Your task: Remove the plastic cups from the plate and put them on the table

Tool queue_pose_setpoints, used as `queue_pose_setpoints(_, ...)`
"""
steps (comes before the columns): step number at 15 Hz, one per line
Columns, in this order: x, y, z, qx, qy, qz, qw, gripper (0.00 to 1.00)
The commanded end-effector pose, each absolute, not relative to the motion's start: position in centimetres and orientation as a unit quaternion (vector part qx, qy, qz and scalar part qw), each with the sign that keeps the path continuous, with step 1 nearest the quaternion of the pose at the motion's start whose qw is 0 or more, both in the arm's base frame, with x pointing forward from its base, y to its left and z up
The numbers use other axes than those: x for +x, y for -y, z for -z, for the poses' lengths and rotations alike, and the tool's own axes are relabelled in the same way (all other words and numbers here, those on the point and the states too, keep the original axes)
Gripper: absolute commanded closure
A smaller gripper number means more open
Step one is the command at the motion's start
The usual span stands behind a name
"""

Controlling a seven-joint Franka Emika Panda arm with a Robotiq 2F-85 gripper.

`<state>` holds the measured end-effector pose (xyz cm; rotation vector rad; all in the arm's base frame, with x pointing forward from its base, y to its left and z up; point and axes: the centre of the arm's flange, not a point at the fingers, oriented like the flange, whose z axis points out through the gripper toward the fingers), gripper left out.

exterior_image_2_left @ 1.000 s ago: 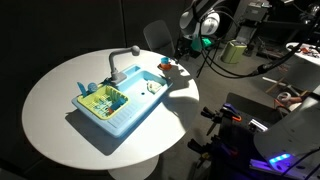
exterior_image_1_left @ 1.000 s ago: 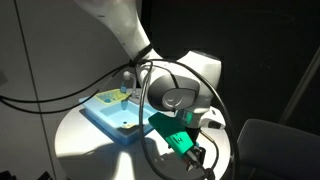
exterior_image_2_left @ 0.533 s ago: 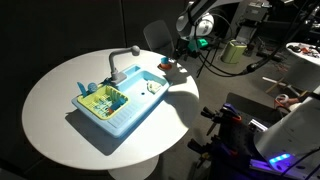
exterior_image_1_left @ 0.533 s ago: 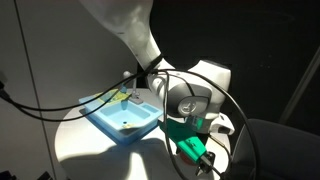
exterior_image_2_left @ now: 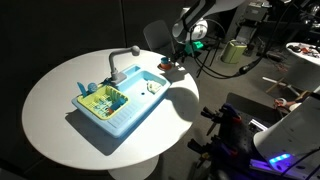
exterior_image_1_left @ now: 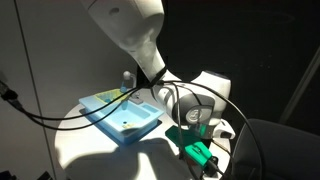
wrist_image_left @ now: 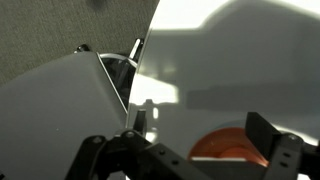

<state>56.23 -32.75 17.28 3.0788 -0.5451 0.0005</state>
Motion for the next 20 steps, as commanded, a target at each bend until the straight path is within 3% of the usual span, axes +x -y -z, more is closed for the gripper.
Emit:
queue_pose_setpoints(1, 58.5, 33.2, -16.4, 0.988, 0.153, 0.010, 0.008, 0.00)
queue_pose_setpoints(9, 61.0, 30.0, -15.3, 0.993, 0.118, 0.020, 0.000, 0.00)
queue_pose_setpoints(20, 59.9, 29.4, -13.3, 0.992, 0.118, 0.034, -0.011, 0.00)
